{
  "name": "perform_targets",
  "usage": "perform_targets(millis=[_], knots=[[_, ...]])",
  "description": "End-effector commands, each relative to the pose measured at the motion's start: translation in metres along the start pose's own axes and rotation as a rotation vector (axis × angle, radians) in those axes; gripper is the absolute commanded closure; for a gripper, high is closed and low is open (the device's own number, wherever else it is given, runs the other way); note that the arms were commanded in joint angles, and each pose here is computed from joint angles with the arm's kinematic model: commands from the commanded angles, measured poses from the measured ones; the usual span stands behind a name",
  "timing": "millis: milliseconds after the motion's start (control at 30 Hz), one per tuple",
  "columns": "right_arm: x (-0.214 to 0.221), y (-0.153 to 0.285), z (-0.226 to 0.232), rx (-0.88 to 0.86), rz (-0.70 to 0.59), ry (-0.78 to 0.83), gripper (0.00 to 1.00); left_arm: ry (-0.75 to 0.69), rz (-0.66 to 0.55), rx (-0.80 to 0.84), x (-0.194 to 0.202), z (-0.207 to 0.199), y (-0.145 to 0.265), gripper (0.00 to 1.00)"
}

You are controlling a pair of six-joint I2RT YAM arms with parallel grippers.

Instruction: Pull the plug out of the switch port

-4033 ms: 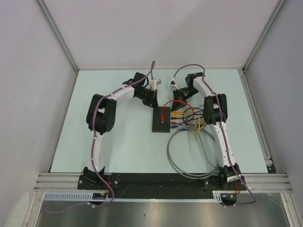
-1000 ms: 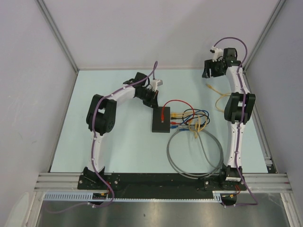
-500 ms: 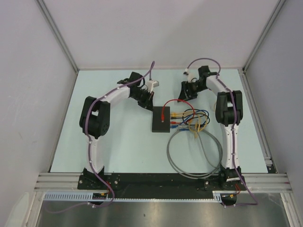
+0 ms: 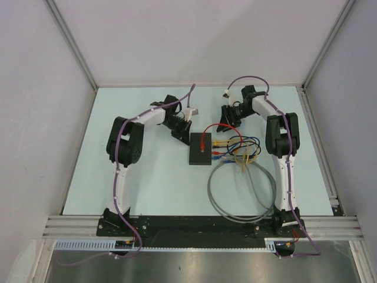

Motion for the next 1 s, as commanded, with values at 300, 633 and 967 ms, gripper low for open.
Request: perform_targets(millis=[300, 633, 967], knots=[[0.005, 0.008, 0.0, -0.022, 0.006, -0.004, 0.34, -0.11, -0.066, -0.08, -0.06, 0.036, 0.012, 1.0], [0.012, 0.013, -0.006, -0.067, 0.015, -0.038, 0.39, -0.035, -0.262, 0.02, -0.081, -0.005, 0.069, 1.0], [0.023, 0.002, 0.002, -0.116, 0.064, -0.059, 0.45, 0.01, -0.171, 0.181, -0.059, -0.023, 0.015, 1.0]])
Point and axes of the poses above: each gripper's point midway between its finger pads, its own y axis back along the fingers, its own z axis along the line the jaws close on, x = y × z, the point moved 4 cm from there along y, back along the fingers, and after that the axes turned 11 degrees about -y, right-handed, at the moved point
